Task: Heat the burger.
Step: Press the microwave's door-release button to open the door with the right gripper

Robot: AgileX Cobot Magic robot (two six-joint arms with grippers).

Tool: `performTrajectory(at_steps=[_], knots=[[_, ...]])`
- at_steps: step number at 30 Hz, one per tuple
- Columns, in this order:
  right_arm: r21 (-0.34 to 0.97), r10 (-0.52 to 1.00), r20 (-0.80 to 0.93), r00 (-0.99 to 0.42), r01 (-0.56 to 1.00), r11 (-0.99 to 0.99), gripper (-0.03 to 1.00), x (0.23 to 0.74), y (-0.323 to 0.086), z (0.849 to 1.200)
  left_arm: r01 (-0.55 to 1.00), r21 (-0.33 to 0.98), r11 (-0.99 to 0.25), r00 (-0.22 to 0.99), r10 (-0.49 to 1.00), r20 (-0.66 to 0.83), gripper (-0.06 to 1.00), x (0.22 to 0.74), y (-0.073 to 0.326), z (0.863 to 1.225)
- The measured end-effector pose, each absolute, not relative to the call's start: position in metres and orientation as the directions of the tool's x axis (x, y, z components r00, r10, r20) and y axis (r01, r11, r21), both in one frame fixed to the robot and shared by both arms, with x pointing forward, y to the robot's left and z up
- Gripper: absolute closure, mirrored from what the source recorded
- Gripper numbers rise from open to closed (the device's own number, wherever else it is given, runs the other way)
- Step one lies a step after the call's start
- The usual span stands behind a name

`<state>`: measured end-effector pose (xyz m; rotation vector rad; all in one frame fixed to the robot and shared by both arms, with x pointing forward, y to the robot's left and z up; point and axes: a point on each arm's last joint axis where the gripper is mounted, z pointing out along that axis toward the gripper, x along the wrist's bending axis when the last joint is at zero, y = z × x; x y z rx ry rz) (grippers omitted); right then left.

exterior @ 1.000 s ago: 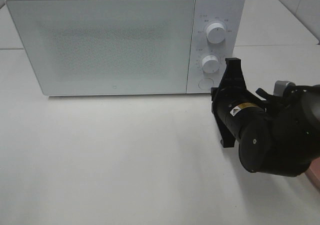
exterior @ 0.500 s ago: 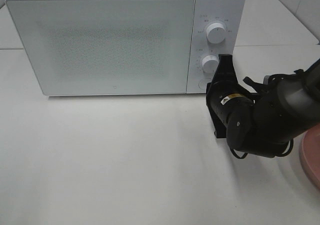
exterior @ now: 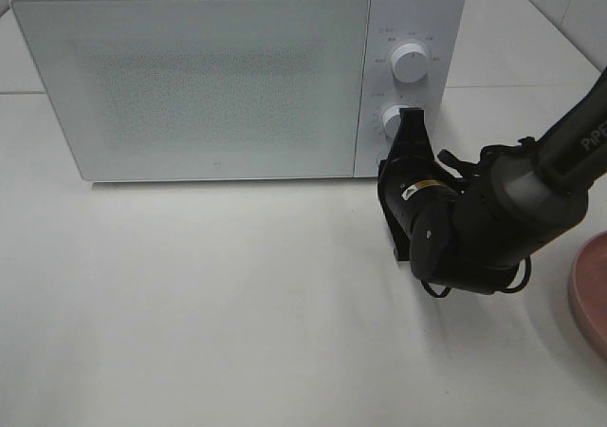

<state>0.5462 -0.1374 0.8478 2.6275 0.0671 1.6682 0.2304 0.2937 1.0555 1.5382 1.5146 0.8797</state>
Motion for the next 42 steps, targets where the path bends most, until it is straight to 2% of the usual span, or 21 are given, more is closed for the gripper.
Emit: performTrajectory(at_steps=[42], knots=[[0.058, 0.046, 0.904, 0.426, -0.014, -0.998, 0.95, 0.571, -0.140, 0.837, 0.451, 0.892, 0.024, 0.046, 0.998, -0.050, -0.04, 0.230, 0.294, 1.056]])
